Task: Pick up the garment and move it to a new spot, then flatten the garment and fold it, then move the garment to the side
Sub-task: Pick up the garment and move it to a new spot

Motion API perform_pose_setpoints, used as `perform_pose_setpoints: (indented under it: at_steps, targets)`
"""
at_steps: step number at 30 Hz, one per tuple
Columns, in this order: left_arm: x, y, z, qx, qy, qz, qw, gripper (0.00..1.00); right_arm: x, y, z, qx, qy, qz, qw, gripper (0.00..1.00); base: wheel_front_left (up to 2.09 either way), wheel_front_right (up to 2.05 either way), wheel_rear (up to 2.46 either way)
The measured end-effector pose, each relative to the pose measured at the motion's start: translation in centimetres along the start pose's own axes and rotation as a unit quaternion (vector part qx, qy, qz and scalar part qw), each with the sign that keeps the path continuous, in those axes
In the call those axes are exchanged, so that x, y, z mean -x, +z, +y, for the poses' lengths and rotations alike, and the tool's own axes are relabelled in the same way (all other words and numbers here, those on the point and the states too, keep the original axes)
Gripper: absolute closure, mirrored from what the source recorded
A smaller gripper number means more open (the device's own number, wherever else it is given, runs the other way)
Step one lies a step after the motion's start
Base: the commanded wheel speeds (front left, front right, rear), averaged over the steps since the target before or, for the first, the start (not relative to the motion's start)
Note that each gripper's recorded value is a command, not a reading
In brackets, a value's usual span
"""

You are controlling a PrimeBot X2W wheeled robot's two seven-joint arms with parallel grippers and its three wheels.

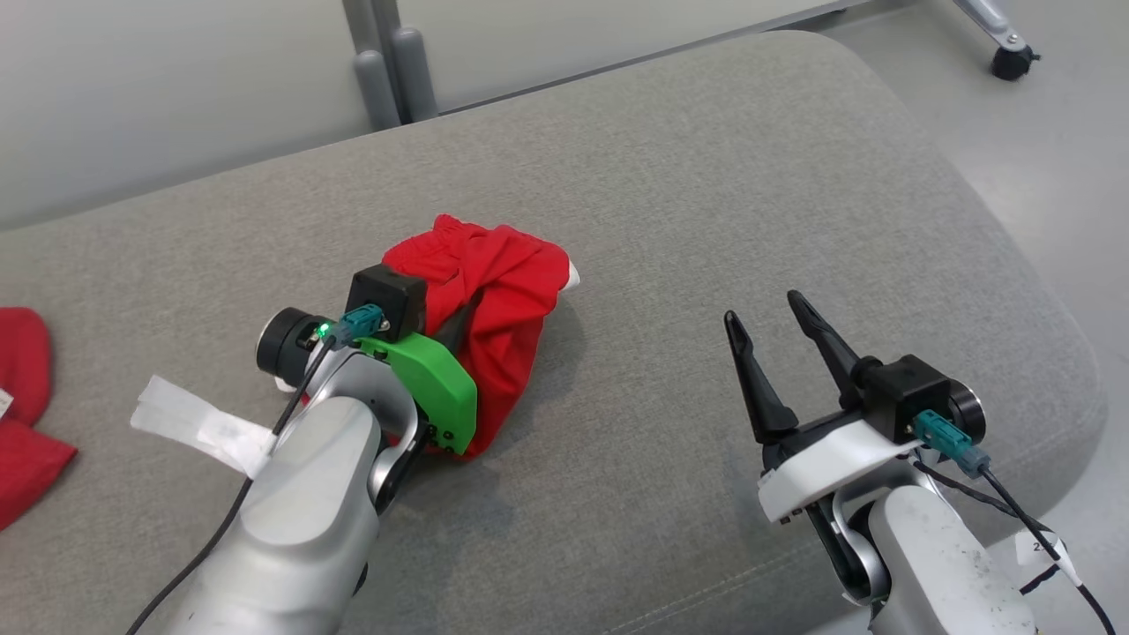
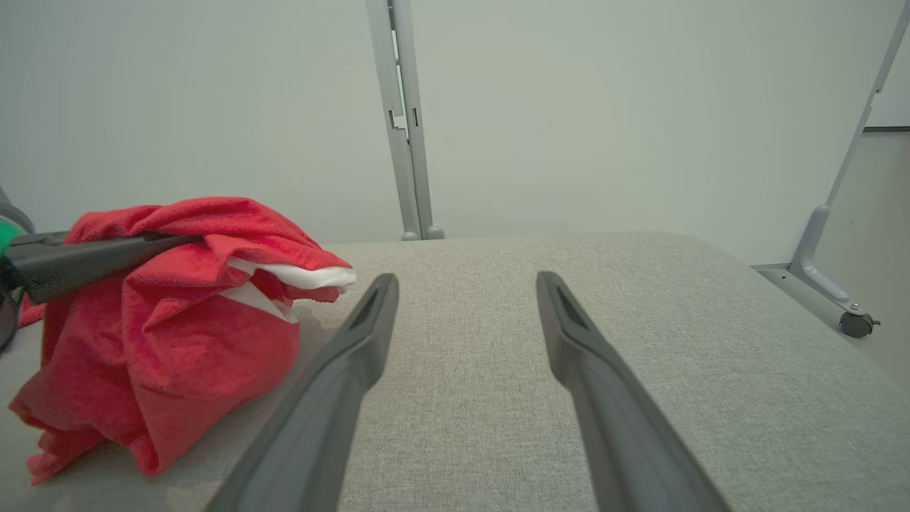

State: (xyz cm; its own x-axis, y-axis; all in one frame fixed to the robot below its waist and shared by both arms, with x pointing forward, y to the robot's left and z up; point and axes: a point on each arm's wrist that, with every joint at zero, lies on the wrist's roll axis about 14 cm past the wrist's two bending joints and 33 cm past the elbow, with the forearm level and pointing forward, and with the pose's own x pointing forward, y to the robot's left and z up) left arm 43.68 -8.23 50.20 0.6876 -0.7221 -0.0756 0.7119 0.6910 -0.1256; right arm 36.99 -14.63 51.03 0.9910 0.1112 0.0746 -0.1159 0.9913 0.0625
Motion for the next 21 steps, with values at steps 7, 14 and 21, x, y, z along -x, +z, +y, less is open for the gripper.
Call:
perform_pose_setpoints:
  at_steps: [7, 14, 21]
  targets:
    - [-2.6, -1.8, -2.4, -0.007, -0.045, 0.031, 0.998, 0.58, 0.9, -0.1, -1.9, 0.001, -0.027, 0.006, 1.000, 0.00, 0.00, 0.00, 0.00]
    - [-3.8, -3.8, -5.8, -0.004, -0.101, 0.047, 0.994, 0.00, 2.1, -0.7, -4.4, 0.005, -0.070, 0.019, 0.997, 0.00, 0.00, 0.00, 0.00]
    - [-3.2, -3.9, -8.3, 0.008, -0.141, 0.039, 0.989, 0.00, 1.9, -0.9, -4.5, 0.004, -0.072, 0.021, 0.997, 0.00, 0.00, 0.00, 0.00]
